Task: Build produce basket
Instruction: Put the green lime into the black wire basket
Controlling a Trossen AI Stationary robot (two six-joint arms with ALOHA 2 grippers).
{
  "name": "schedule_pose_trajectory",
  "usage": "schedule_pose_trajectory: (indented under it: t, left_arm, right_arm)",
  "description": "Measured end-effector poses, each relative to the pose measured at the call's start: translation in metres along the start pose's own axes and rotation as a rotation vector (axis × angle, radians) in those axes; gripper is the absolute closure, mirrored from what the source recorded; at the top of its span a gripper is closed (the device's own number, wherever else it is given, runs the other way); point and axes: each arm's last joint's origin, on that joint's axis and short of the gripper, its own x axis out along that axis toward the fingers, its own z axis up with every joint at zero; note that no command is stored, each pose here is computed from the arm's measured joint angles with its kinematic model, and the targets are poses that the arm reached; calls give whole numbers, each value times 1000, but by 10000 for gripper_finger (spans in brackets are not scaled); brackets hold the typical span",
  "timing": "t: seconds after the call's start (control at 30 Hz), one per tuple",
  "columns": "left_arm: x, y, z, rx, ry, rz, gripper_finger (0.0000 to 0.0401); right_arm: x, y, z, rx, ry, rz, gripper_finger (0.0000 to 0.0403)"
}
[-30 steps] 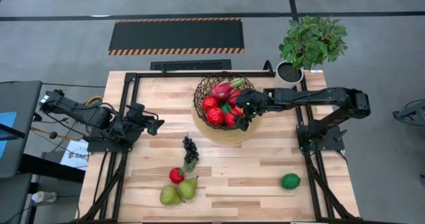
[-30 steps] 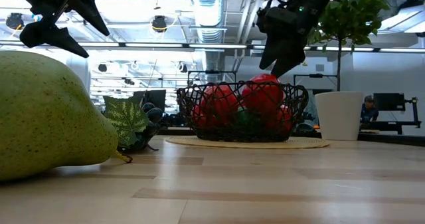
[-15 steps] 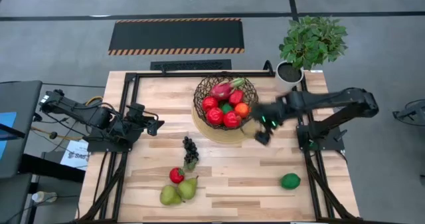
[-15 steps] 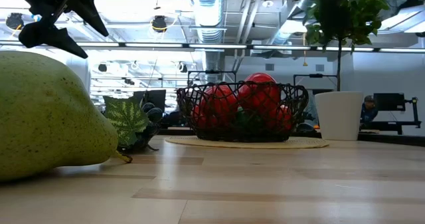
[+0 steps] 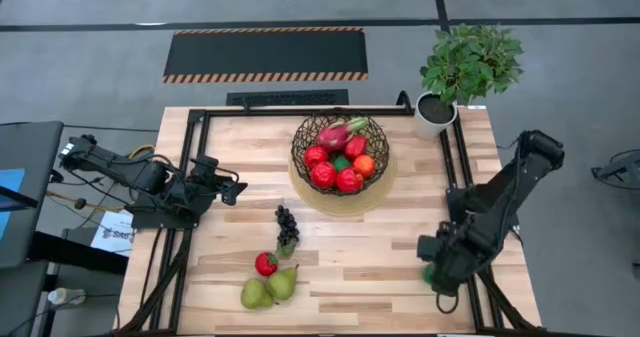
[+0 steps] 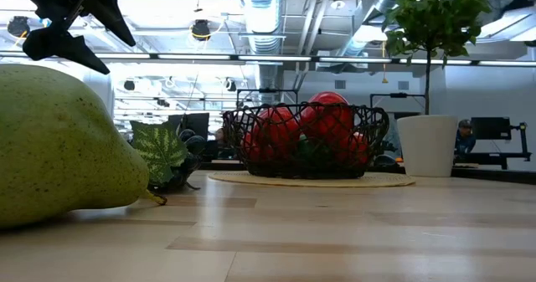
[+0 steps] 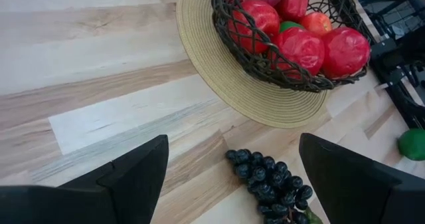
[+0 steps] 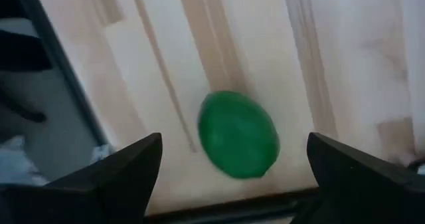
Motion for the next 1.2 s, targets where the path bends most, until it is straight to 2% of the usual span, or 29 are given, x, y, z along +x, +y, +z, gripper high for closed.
schedule_pose_trajectory:
  t: [0.2,0.63,0.77,1.0,1.2]
  left_arm:
    - [0,0,0,2,0,0,77]
    - [0,0,0,-4,-1,0,77]
    - [0,0,0,-8,-1,0,77]
    - [0,0,0,-17,0,0,77]
    - [0,0,0,-17,0,0,77]
  right_arm:
    - [32,-1,-13,-19,85,-46,18]
    - [76,-13,-25,-43,118,26,20]
    - [78,-17,-21,-16,133,19,37]
    - [71,-24,-4,39,105,51,114]
    - [42,-34,35,42,-73,71,115]
